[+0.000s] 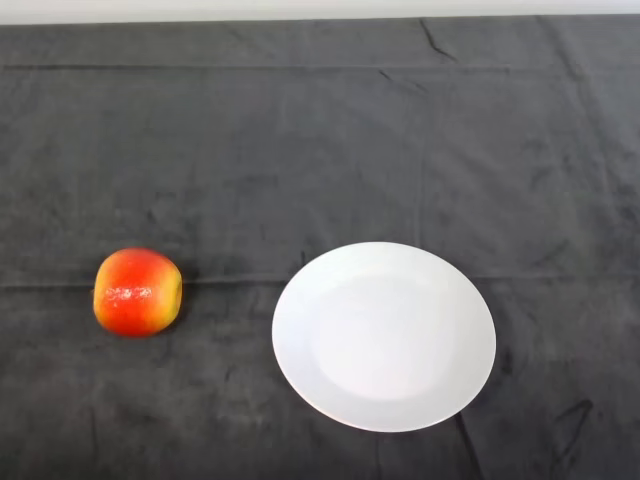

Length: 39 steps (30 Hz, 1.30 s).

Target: Move the apple to the plate

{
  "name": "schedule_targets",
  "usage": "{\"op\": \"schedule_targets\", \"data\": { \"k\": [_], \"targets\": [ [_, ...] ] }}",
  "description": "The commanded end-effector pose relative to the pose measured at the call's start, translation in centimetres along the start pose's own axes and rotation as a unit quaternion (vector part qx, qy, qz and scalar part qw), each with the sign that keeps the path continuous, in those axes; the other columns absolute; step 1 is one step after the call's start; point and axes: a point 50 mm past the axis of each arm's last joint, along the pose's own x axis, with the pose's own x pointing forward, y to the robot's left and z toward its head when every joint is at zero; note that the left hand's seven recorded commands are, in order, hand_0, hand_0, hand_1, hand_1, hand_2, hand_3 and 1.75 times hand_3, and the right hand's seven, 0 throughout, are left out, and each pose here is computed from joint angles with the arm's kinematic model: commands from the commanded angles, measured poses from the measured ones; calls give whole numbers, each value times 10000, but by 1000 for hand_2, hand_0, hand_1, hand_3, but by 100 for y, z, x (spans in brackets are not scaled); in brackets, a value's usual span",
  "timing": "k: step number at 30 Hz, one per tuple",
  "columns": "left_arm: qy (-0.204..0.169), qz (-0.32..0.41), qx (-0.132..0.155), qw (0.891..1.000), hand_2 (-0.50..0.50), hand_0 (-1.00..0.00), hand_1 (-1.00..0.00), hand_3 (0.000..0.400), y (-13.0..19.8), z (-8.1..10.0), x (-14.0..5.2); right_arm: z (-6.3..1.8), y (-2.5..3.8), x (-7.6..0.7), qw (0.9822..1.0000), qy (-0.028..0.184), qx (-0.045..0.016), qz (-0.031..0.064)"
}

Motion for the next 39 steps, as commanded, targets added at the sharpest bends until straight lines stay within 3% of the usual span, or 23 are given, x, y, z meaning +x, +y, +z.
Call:
{"op": "schedule_targets", "data": {
  "k": [1,11,22,39],
  "targets": [
    [119,-150,23,9998,0,0,0,0,-152,-104,-38,109,75,-16,9997,-182,-6,152],
    [293,-905,399,9947,0,0,0,0,-314,-190,-100,108,75,-15,9997,-183,-9,151],
    [521,-1672,760,9816,0,0,0,0,-559,-357,-249,108,74,-15,9997,-184,-13,150],
    [925,-2949,1295,9422,0,0,0,0,-877,-607,-547,107,73,-15,9997,-186,-19,147]
  ]
}}
